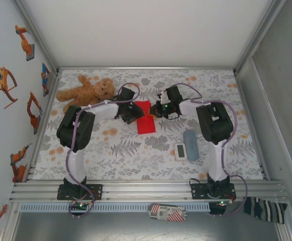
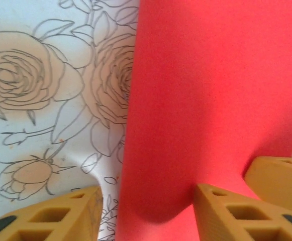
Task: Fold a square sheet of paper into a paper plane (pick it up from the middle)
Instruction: First fold in half a square sheet of paper at the center of the table, then hold the square sheet of paper at the center of the table.
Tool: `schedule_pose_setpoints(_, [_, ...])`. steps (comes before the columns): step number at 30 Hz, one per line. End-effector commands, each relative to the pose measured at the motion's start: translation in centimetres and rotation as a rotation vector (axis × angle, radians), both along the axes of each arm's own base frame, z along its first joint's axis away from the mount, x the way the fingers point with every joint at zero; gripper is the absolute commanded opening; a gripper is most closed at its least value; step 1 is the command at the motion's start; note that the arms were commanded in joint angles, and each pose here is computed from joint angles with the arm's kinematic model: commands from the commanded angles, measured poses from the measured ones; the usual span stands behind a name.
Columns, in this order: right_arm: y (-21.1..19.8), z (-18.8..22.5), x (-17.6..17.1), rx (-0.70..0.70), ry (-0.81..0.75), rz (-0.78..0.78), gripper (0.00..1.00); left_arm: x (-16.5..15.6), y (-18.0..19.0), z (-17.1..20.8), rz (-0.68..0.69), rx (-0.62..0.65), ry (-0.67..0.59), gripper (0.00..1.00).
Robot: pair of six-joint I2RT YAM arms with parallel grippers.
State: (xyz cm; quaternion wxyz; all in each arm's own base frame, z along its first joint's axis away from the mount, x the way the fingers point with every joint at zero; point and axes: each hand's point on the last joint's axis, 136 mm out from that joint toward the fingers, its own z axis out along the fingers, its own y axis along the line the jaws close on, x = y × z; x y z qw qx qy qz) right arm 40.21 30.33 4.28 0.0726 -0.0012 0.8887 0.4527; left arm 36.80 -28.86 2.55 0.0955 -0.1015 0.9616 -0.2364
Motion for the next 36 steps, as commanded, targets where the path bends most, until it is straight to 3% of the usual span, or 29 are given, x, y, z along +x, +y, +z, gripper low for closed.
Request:
schedule_pose_setpoints(1, [-1.0,1.0,0.8,-0.028,-0.021,-0.022,0.06,-1.0,1.4,-2.0,0.017,0.110,0.067,0.47])
schedule_pose_setpoints(6, [-3.2,2.7,1.4,-0.069,-0.056,-0.089,0.21,-2.4,3.4,-5.0,0.024,0.254,0.136,0.45])
schedule_pose_setpoints(13, [-5.7,4.1,0.7,-0.111,-0.090,-0.130,0.36,-4.2,4.4,-8.0,0.050,0.333,0.206,0.43])
schedule_pose_setpoints(15, [-6.0,4.1,0.2,-0.127,-0.093,-0.126,0.44,-4.4,4.5,-8.5,0.058,0.349,0.218,0.43])
schedule_pose_setpoints(23, [-6.3,3.8,-0.2,-0.143,-0.087,-0.122,0.45,-5.7,4.6,-11.1,0.084,0.396,0.297,0.43])
schedule_pose_setpoints(36, [-6.2,3.1,0.0,-0.149,-0.076,-0.107,0.44,-6.8,4.5,-12.7,-0.034,0.429,0.328,0.46])
